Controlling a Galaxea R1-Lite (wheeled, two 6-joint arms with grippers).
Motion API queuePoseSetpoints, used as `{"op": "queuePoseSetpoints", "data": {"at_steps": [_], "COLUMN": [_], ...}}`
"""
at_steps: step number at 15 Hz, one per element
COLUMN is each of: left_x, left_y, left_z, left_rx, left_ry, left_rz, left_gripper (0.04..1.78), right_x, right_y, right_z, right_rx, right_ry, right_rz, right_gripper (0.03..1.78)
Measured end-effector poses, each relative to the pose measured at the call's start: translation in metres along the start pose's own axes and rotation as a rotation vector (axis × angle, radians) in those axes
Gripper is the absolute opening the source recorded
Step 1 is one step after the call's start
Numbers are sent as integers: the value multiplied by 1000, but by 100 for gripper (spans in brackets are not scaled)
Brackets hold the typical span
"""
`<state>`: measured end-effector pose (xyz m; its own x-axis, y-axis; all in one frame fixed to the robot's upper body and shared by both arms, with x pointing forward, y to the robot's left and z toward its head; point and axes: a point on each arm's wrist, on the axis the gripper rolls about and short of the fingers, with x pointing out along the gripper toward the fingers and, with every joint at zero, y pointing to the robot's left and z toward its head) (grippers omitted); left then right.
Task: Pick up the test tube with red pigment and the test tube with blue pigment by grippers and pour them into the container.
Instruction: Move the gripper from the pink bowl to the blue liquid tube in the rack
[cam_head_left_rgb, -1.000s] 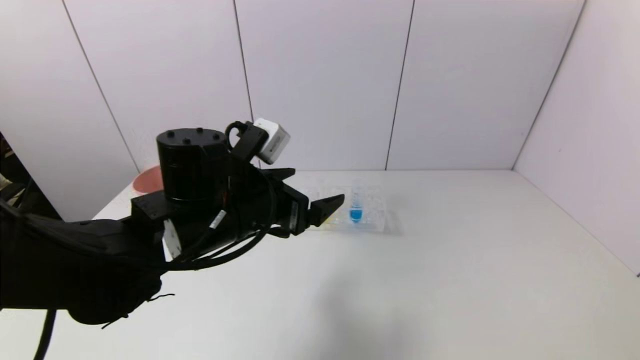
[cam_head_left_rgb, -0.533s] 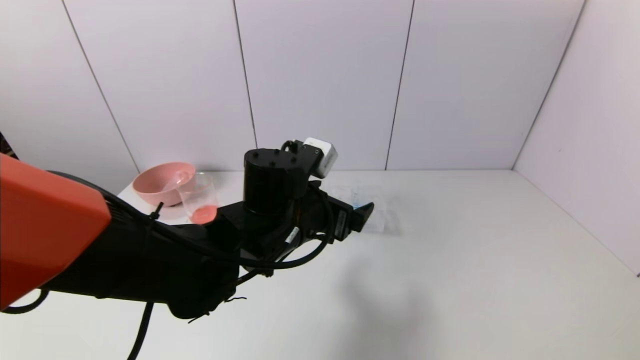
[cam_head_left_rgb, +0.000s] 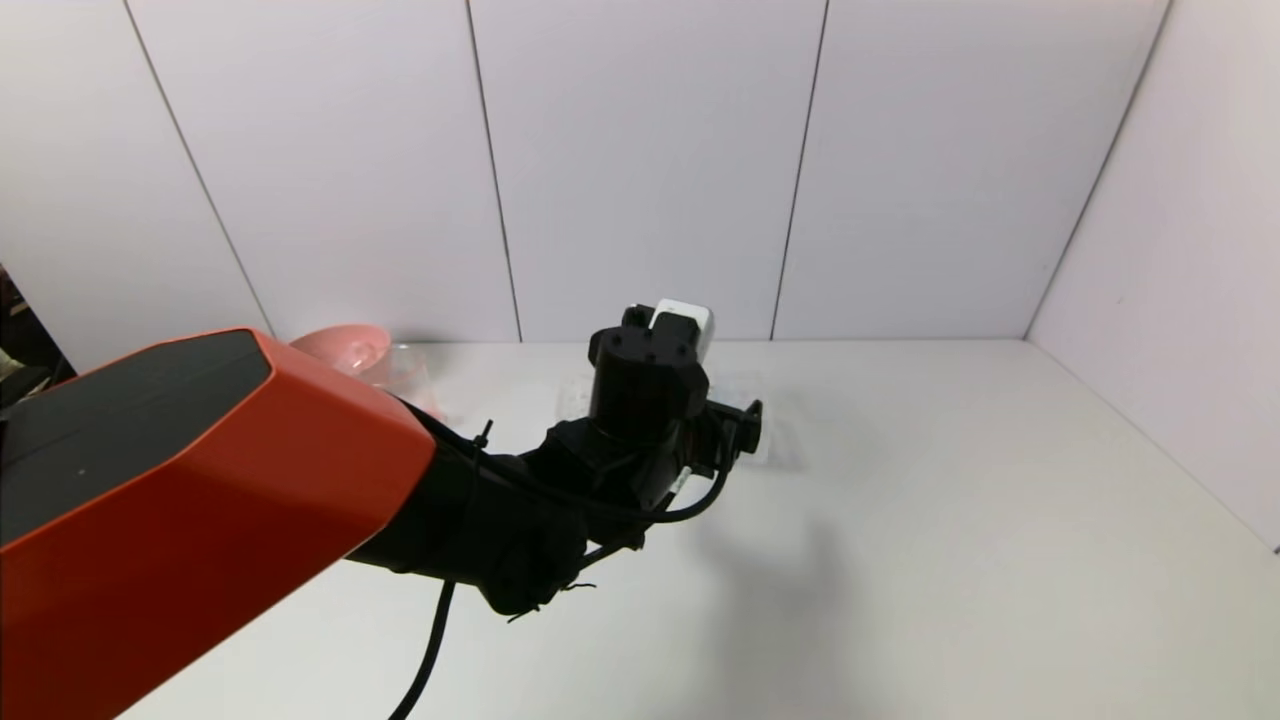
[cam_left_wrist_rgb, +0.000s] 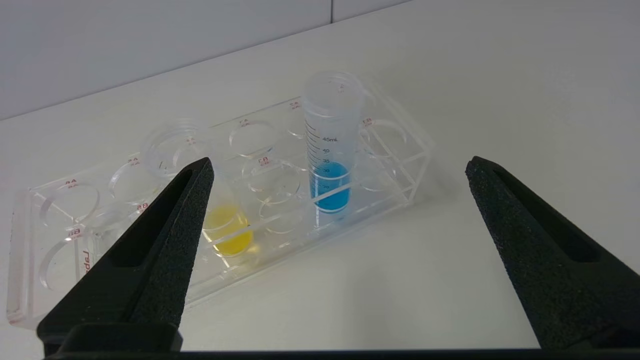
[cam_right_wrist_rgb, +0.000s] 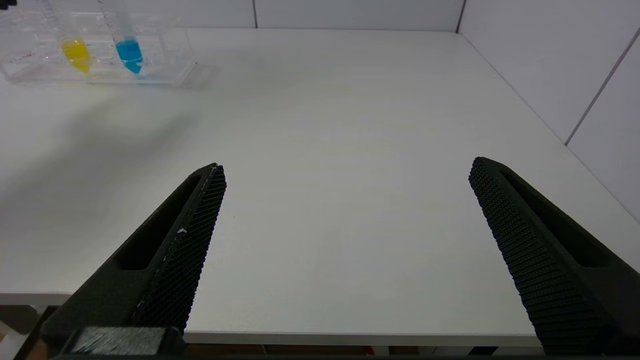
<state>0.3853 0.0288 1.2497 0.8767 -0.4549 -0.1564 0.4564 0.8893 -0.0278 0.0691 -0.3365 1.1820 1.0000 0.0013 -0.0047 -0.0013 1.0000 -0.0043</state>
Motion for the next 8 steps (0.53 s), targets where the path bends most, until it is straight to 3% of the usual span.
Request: {"op": "queuePoseSetpoints", "data": {"at_steps": [8], "left_x": [31], "left_y": [-12], "left_z": [-18], "left_rx": [0], "left_ry": [2], "left_rz": [55], "left_gripper": [176], "right_x": [0], "right_y": [0], "right_z": [0], "right_rx": [0], "right_ry": [0], "right_rz": [0], "right_gripper": [177]}}
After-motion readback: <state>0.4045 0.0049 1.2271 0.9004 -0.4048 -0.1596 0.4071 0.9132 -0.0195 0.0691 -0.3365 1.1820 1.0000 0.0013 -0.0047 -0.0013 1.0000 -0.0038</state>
